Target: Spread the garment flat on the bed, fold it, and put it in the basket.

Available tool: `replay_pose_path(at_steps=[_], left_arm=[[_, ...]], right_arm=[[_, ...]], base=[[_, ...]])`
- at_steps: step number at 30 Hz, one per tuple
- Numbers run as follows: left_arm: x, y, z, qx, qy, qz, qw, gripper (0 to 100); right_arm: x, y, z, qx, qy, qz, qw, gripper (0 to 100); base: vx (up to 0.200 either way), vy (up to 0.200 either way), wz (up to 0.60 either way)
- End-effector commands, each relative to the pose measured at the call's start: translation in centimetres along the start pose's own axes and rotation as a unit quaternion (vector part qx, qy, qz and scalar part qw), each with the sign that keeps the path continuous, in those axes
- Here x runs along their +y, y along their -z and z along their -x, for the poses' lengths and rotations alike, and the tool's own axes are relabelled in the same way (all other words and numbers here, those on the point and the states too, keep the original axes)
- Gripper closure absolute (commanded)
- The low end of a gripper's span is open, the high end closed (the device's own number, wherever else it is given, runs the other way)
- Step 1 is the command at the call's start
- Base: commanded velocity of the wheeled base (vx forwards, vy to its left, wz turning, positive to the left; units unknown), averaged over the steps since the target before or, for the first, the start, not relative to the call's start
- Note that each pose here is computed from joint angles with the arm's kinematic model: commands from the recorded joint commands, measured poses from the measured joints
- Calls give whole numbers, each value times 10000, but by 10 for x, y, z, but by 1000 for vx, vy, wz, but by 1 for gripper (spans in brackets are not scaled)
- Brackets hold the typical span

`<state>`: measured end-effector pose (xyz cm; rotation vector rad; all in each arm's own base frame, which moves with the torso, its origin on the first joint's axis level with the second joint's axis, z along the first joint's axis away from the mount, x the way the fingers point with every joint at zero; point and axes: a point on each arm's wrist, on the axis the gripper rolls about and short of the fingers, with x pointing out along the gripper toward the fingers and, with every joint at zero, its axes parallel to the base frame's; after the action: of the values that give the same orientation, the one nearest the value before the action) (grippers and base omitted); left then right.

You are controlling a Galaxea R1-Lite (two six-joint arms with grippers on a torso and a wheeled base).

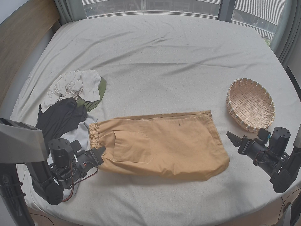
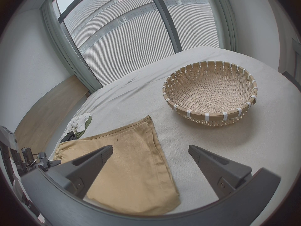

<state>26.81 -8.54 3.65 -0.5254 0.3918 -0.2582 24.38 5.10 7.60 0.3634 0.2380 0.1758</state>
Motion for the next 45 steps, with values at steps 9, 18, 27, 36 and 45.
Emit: replay_pose_path(at_steps=[9,18,27,36,45], left_arm=[[-1,-3,13,35,64,-42,10000,100],[-14,-8,13,-102,327,-76,9994,100],[-62,0,2,-109,1249,-252,9918,100],[-103,3,-16,-71,2199,-304,9750,100],[-150,31,-45,37,2950,-199,9553,100]], right_arm=[[6,3,-1,57,-115,-64,9999,0],[11,5,0,106,-209,-112,9997,0],[16,7,-1,143,-307,-167,9993,0],[26,9,-2,167,-494,-162,9985,0],[29,5,-8,51,-567,-341,9978,0]], base=[[0,0,0],[0,0,0],[0,0,0],[0,0,0],[0,0,0]])
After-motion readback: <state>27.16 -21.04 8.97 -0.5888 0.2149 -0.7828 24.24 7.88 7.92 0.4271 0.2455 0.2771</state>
